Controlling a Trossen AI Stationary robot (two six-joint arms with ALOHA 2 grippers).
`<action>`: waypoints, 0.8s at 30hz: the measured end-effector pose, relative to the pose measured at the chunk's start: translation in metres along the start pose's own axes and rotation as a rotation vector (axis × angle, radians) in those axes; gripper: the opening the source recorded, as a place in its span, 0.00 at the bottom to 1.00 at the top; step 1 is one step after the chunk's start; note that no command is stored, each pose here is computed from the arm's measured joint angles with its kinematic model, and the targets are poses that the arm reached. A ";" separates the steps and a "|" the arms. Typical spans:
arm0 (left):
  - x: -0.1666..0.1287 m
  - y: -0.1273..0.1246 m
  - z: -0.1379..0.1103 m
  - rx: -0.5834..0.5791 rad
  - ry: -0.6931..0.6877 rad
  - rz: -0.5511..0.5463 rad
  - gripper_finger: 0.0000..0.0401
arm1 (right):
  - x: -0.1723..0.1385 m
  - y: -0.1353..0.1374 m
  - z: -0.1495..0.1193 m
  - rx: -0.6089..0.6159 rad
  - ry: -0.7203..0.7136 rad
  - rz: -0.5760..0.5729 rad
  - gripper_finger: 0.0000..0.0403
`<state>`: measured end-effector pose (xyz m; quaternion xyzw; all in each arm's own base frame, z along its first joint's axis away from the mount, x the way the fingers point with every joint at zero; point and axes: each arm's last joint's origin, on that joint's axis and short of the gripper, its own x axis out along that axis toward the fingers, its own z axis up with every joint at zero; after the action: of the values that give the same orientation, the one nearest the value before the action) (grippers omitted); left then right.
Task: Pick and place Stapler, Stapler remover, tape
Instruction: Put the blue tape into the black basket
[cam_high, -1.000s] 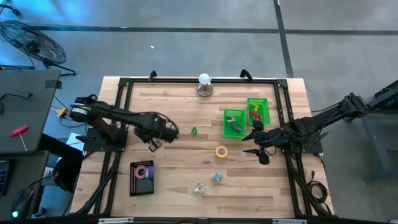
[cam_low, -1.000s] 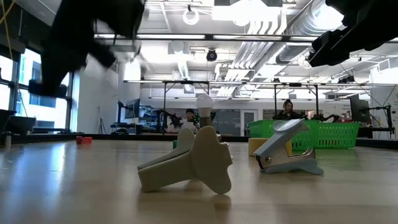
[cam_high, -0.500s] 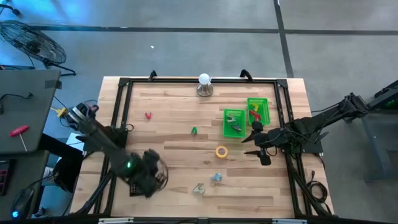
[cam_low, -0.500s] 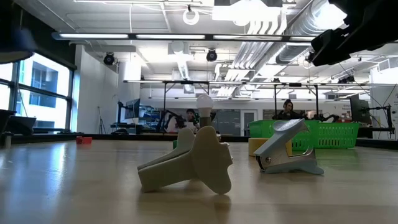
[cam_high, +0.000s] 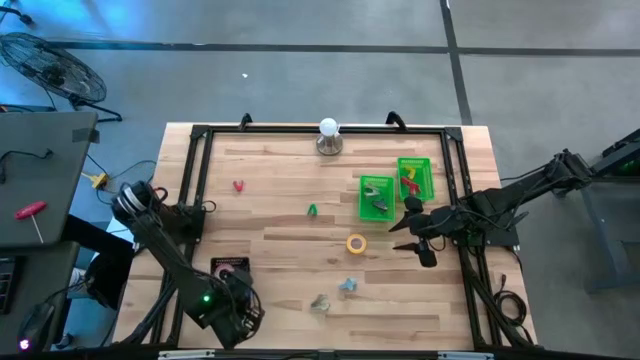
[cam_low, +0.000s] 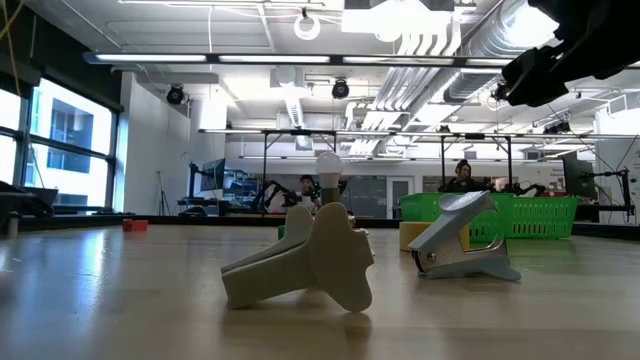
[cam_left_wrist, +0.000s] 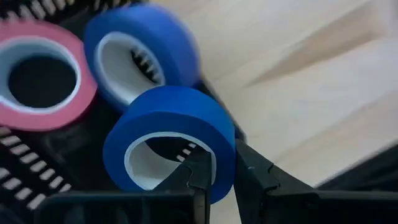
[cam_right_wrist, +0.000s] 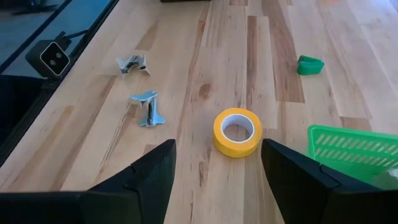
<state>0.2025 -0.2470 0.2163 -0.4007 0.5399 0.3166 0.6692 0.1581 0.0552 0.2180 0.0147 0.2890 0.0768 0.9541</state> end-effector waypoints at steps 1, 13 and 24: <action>0.003 0.001 -0.001 -0.003 0.010 0.019 0.08 | 0.000 0.000 0.000 0.001 0.000 0.001 0.57; 0.004 0.001 -0.005 0.006 0.001 0.008 0.08 | -0.003 0.016 0.003 -0.040 -0.057 0.087 0.57; -0.006 -0.001 -0.016 0.005 0.061 0.000 0.08 | -0.004 0.020 0.004 -0.064 -0.074 0.106 0.57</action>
<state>0.1946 -0.2612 0.2206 -0.4086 0.5609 0.3026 0.6534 0.1547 0.0743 0.2249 0.0022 0.2497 0.1357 0.9588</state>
